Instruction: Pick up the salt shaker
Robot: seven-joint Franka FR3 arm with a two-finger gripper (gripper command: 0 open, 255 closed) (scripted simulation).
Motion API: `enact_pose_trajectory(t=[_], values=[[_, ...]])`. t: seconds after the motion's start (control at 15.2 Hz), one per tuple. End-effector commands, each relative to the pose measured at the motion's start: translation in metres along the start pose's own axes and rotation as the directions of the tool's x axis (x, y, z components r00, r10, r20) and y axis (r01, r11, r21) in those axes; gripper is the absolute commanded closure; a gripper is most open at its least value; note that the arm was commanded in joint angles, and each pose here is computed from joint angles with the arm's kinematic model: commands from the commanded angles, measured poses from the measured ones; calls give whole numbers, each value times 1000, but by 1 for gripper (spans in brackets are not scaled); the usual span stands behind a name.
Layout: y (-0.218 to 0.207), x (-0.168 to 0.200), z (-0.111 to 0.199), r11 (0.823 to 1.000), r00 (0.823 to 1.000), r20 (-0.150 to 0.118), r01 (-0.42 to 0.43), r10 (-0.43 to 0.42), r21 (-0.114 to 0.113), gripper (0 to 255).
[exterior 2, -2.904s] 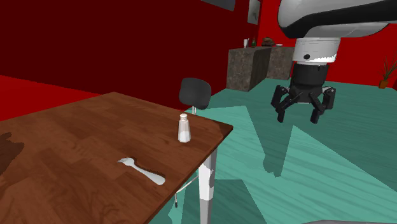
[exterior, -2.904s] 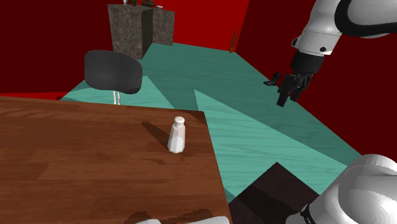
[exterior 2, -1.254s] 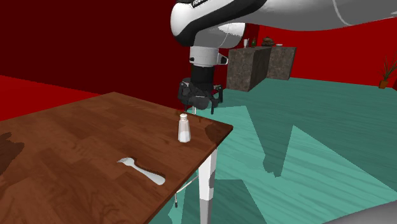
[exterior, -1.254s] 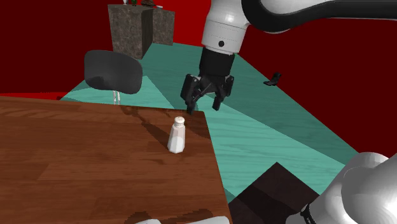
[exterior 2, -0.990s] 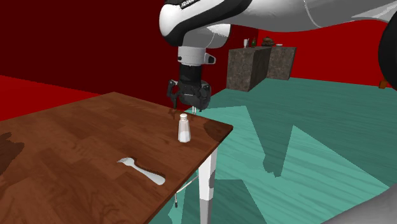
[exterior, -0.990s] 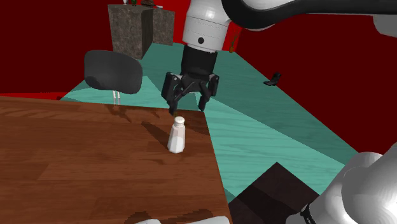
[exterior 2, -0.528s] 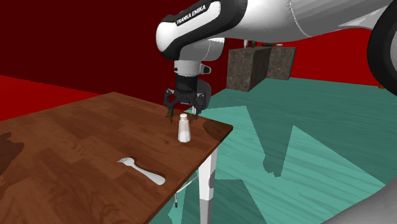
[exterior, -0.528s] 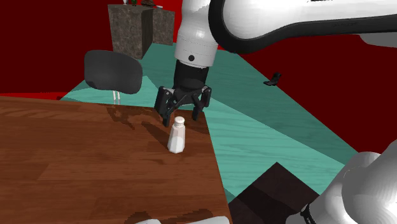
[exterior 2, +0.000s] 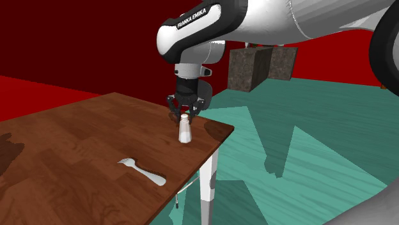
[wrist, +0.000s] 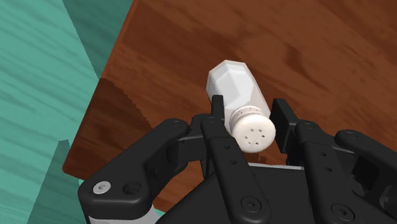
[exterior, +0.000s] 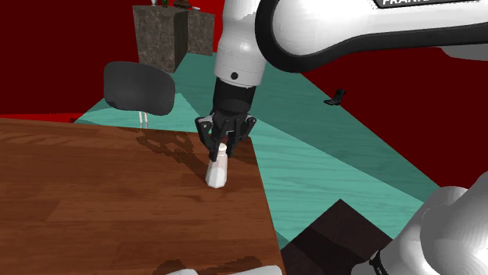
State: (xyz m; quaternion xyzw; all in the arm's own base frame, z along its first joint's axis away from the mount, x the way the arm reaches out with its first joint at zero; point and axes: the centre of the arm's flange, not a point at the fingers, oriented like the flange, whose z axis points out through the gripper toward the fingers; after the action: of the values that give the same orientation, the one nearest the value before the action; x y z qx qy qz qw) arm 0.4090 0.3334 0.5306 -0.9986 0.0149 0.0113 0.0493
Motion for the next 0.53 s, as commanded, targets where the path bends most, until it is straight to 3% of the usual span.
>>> enact_pose_trajectory(t=[0.0,0.46], values=[[0,0,1,1000,1000,2,0,0,-1,255],[-1,-1,-20,1000,1000,2,0,0,-1,255]])
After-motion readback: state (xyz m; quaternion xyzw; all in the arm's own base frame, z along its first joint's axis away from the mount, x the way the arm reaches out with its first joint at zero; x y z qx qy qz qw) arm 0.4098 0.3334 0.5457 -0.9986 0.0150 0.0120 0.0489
